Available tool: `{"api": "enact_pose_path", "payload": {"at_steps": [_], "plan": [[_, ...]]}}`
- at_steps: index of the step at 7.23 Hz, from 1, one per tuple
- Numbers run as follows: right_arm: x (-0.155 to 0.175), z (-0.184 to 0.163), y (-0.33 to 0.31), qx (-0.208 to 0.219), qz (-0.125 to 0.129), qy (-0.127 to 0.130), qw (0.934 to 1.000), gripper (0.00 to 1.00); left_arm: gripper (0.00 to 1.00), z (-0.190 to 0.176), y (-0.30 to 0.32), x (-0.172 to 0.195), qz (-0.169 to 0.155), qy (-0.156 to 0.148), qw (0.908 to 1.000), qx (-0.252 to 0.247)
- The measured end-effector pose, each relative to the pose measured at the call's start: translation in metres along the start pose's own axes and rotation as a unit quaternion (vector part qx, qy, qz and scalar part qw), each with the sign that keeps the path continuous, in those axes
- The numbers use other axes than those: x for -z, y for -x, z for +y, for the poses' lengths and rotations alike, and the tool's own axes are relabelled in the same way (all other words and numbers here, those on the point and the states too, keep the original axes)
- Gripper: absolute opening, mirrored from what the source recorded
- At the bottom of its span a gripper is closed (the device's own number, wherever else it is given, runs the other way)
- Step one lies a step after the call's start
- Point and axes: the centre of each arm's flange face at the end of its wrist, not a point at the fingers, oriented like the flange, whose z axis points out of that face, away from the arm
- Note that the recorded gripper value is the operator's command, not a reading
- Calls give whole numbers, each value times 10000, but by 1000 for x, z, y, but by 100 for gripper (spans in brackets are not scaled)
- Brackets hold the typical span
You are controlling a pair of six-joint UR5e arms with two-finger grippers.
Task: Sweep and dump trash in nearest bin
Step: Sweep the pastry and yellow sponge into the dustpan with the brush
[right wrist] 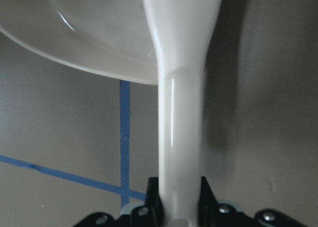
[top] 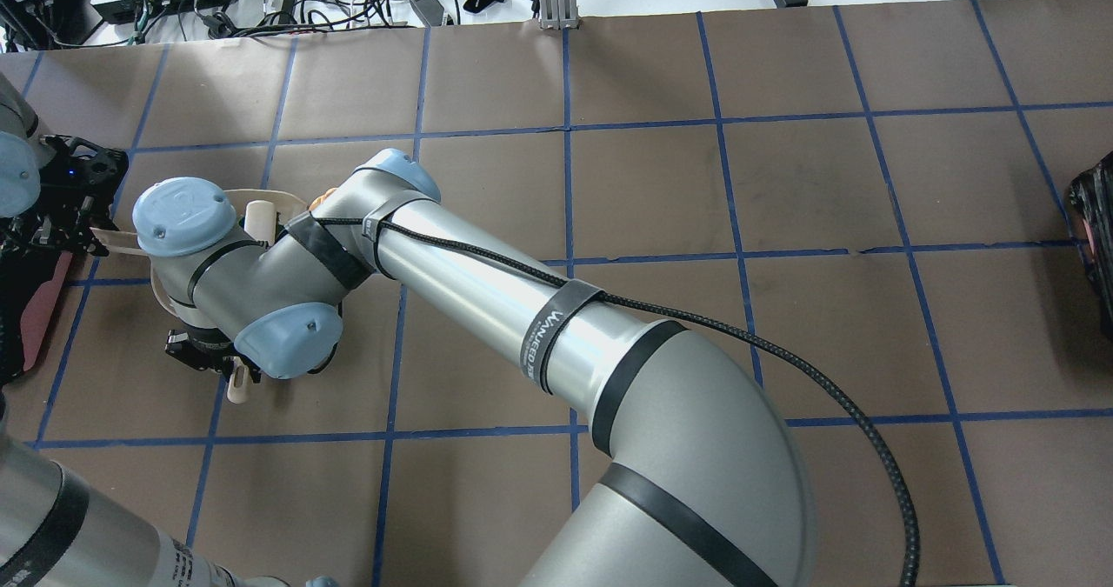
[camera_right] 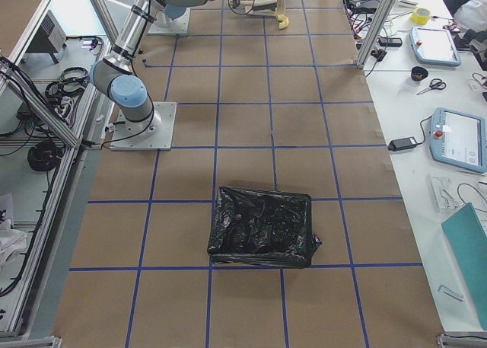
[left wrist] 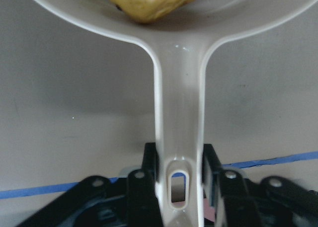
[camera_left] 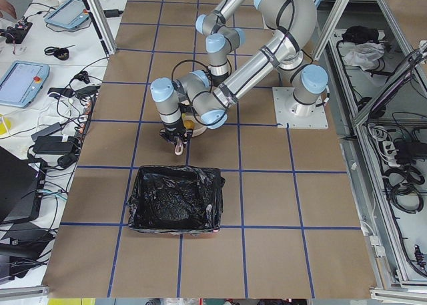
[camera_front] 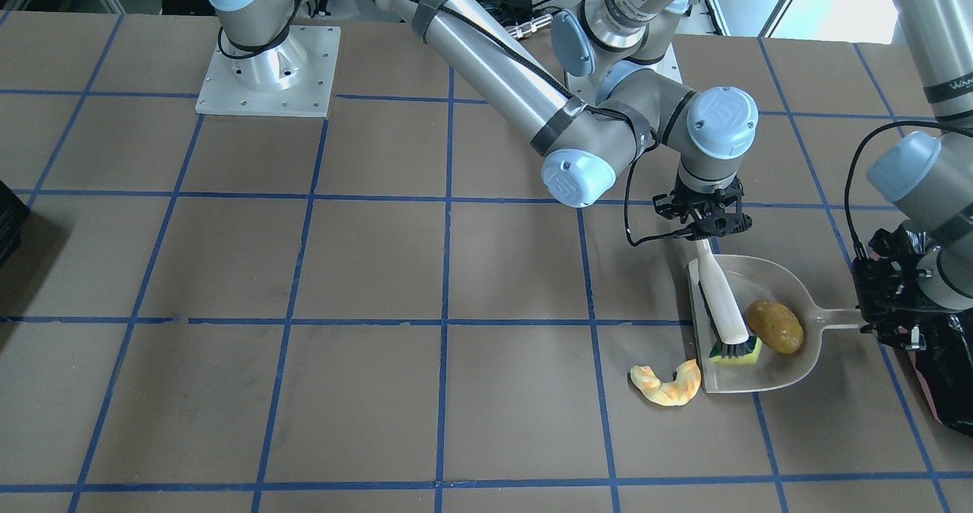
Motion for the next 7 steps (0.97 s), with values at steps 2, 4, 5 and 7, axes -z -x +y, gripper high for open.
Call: {"api": "enact_pose_path", "payload": {"at_steps": [2, 4, 5, 7], "plan": [[26, 5, -5, -339, 155, 131, 9992, 0, 0, 1, 0, 0, 23, 40, 10000, -4], [35, 3, -12, -713, 258, 208, 9969, 0, 0, 2, -1, 1, 44, 70, 10000, -4], [42, 2, -16, -888, 326, 259, 9952, 0, 0, 2, -1, 1, 57, 89, 9999, 0], [54, -1, -24, -1501, 443, 316, 9872, 0, 0, 3, -1, 1, 59, 133, 9999, 7]]}}
